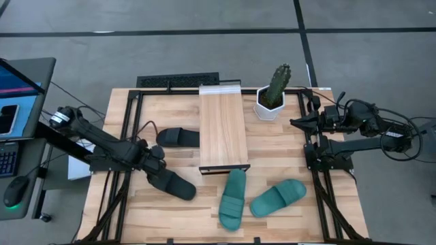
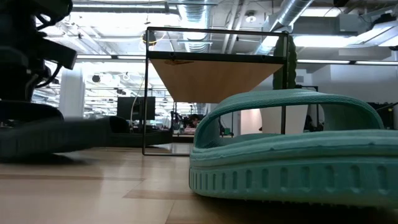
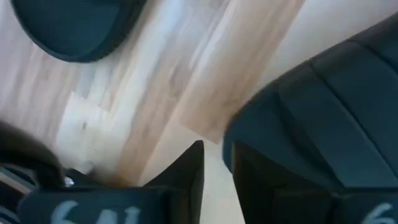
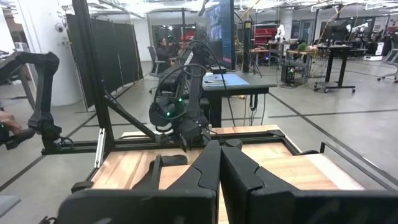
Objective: Pick and place slides into the shelf
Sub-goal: Put the bottom black slipper on the shelf
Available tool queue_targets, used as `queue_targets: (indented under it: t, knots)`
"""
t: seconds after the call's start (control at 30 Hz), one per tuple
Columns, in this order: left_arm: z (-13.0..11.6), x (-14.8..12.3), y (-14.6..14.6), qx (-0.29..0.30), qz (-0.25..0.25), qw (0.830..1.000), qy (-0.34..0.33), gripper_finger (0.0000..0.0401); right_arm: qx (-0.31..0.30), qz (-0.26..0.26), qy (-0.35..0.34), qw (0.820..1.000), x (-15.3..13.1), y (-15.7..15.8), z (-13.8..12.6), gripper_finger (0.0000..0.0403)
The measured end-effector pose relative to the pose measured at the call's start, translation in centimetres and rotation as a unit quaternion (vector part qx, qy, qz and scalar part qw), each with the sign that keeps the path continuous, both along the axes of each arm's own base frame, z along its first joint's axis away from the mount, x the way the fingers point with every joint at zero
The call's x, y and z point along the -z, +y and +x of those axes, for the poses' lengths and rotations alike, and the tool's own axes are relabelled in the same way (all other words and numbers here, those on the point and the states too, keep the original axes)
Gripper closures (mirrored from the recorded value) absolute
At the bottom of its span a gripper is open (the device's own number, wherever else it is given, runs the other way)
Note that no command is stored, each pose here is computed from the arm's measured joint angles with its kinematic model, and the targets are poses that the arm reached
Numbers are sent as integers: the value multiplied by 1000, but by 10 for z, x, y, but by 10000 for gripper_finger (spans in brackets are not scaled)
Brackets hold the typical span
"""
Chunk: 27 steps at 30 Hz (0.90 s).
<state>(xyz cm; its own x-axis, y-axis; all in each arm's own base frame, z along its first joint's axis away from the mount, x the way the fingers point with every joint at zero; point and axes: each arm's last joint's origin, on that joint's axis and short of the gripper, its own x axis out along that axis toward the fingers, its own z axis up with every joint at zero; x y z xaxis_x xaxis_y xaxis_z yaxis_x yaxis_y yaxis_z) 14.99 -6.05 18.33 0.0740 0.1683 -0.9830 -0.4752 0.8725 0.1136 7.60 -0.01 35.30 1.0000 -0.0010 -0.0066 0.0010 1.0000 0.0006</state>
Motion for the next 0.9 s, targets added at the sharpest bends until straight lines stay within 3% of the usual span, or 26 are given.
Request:
queue_targets:
  t: [0.23, 0.4, 0.6, 0.9]
  knots:
    - [5, 6, 2, 8, 78, 997, 0, 319, 0, 0, 0, 1000, 0, 0, 0, 403]
    - [6, 9, 3, 7, 93, 996, 4, 318, 0, 0, 0, 1000, 0, 0, 0, 403]
    - [4, 9, 2, 0, 82, 997, 14, 318, 0, 0, 0, 1000, 0, 0, 0, 403]
    - [0, 8, -6, 17, -12, 999, 49, 319, 0, 0, 0, 1000, 0, 0, 0, 403]
